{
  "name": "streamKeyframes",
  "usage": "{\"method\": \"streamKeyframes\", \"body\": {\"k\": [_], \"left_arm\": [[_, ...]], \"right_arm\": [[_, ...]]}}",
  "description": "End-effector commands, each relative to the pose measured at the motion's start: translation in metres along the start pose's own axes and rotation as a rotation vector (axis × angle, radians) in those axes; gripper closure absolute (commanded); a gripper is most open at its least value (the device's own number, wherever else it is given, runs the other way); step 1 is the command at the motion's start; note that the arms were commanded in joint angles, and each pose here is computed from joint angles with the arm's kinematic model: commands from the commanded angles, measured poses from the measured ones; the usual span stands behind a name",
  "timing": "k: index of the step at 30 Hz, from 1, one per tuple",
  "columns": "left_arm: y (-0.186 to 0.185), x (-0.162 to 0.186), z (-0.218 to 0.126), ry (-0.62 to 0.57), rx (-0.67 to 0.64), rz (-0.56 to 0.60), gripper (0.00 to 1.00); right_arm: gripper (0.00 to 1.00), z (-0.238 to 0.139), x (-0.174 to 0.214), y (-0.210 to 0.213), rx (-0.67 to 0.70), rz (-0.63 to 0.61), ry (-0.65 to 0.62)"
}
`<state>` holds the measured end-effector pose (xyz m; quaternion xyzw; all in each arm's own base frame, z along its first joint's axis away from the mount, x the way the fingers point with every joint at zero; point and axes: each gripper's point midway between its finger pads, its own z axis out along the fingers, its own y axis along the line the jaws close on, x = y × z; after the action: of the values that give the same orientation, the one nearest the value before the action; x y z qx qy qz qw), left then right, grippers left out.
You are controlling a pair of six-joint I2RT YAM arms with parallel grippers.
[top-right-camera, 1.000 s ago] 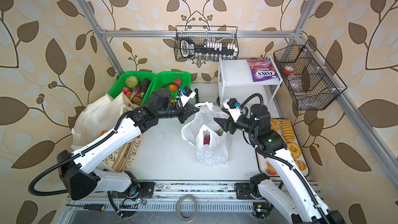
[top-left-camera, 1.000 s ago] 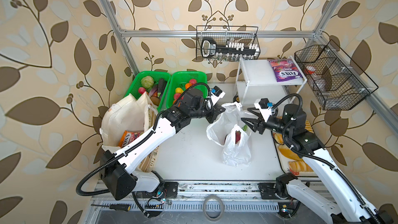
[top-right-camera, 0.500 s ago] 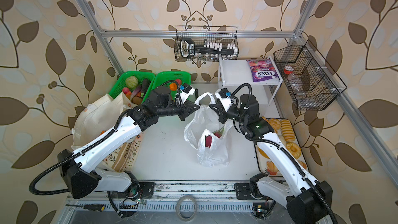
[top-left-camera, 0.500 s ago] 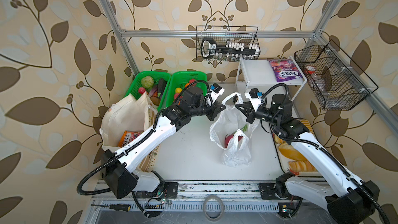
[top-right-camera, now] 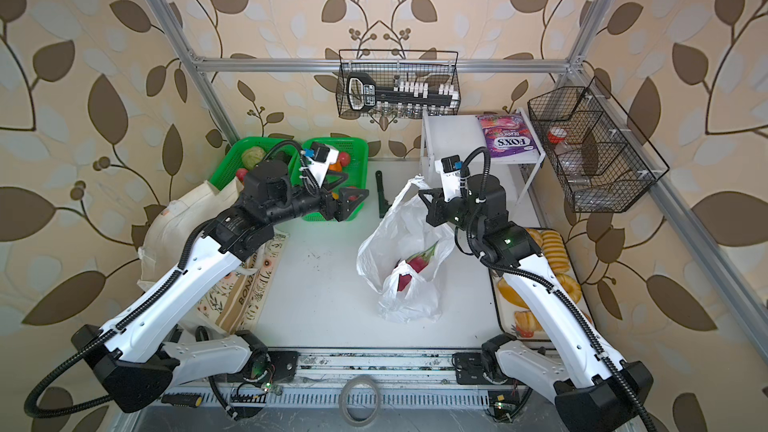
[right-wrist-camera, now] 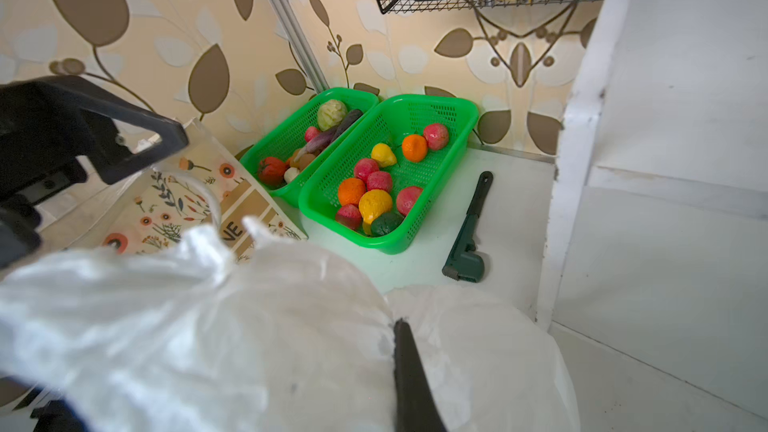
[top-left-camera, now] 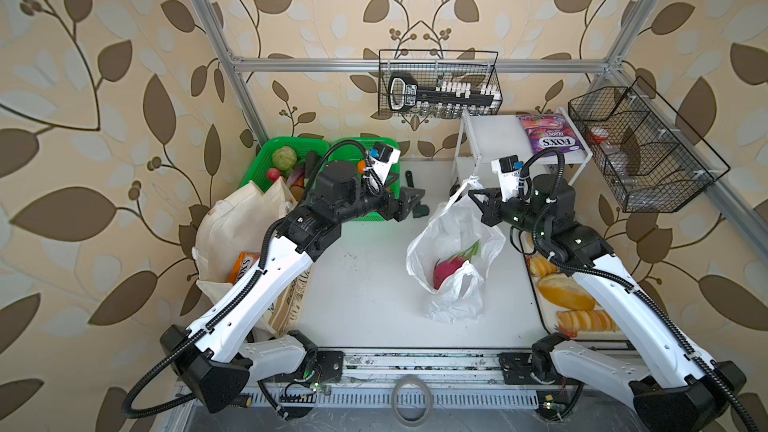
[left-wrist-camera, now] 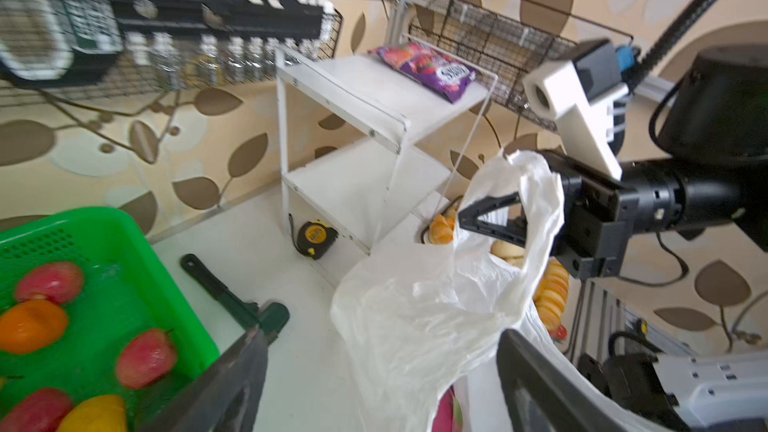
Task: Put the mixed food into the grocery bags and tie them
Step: 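Reach the left gripper into the green fruit basket toward the yellow pear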
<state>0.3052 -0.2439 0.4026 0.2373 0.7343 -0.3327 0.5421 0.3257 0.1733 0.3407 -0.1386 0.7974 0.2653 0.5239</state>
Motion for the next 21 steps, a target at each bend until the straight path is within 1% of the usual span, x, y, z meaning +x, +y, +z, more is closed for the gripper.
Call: {"method": "streamKeyframes", "body": {"k": [1,3,5,6,7,8,9,12,17,21], "left_arm": [[0.051,-0.003,-0.002,-0.038,-0.231,-0.147,0.11],[0.094,0.01,-0.002,-0.017,-0.404,-0.255,0.11],[0.131,0.029,0.003,0.035,-0.512,-0.364,0.12],[0.147,0.041,0.008,0.08,-0.554,-0.414,0.12],[0.159,0.051,0.012,0.123,-0.595,-0.443,0.13],[0.173,0.067,0.02,0.193,-0.647,-0.459,0.13],[0.184,0.077,0.026,0.248,-0.688,-0.446,0.13],[0.208,0.106,0.044,0.399,-0.739,-0.426,0.14],[0.245,0.151,0.066,0.585,-0.8,-0.406,0.18],[0.266,0.179,0.075,0.695,-0.845,-0.394,0.21]], "right_arm": [[1.0,0.001,-0.003,-0.003,0.03,0.03,0.018],[1.0,0.001,-0.005,0.0,0.019,0.032,0.013],[1.0,0.001,-0.007,0.002,0.006,0.032,0.009],[1.0,0.001,-0.007,0.004,0.0,0.032,0.008],[1.0,0.001,-0.008,0.005,-0.004,0.031,0.006],[1.0,0.001,-0.008,0.007,-0.01,0.03,0.008],[1.0,0.001,-0.008,0.008,-0.015,0.03,0.009],[1.0,0.001,-0.009,0.012,-0.028,0.027,0.009],[1.0,-0.002,-0.012,0.016,-0.04,0.023,-0.002],[1.0,-0.002,-0.013,0.019,-0.054,0.024,-0.007]]}}
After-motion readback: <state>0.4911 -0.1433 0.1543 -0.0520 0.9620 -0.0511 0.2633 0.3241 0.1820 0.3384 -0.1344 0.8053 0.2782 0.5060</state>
